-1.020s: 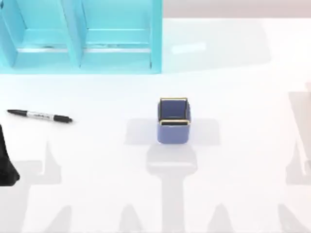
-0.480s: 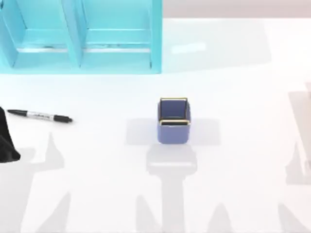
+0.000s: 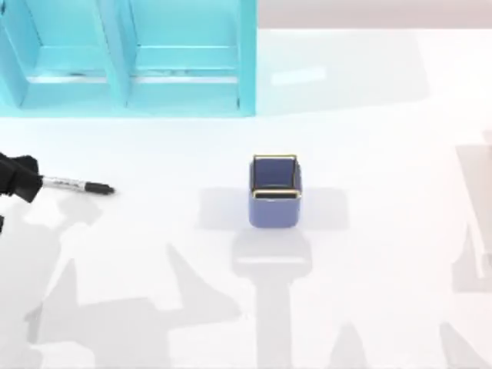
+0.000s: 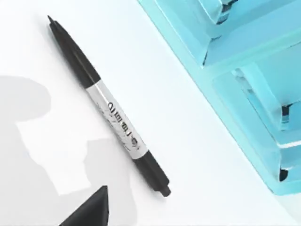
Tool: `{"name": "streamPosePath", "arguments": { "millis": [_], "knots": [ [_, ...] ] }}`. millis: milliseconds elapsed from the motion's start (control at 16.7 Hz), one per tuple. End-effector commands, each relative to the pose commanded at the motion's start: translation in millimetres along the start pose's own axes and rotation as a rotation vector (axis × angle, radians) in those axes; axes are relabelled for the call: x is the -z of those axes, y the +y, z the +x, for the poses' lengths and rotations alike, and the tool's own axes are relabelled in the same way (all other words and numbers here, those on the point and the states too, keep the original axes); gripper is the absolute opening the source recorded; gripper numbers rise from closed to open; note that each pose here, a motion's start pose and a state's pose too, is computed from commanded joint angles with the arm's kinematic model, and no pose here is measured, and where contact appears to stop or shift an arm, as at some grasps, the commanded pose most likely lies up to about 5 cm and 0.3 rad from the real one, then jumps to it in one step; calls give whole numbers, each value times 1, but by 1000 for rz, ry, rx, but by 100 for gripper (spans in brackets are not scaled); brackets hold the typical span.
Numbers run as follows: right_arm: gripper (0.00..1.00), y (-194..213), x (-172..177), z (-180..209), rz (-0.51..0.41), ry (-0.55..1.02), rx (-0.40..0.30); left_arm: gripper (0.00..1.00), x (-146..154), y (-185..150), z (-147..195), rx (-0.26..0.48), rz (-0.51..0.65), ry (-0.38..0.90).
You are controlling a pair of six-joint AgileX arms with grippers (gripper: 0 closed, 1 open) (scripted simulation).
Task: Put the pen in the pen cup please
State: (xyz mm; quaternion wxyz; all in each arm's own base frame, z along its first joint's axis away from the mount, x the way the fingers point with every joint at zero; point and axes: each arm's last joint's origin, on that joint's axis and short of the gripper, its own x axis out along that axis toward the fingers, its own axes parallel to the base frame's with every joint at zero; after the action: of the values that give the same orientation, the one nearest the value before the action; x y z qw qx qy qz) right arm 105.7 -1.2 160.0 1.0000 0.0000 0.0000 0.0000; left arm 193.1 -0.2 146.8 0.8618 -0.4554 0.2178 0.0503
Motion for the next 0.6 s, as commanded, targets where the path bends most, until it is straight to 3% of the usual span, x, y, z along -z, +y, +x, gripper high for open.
{"name": "streamPosePath", "arguments": {
  "millis": [360, 600],
  "knots": [
    [100, 0, 0, 0, 0, 0, 0, 100, 4, 20, 52, -125, -403, 104],
    [100, 0, 0, 0, 0, 0, 0, 100, 6, 28, 69, -158, -529, 121]
  ]
}}
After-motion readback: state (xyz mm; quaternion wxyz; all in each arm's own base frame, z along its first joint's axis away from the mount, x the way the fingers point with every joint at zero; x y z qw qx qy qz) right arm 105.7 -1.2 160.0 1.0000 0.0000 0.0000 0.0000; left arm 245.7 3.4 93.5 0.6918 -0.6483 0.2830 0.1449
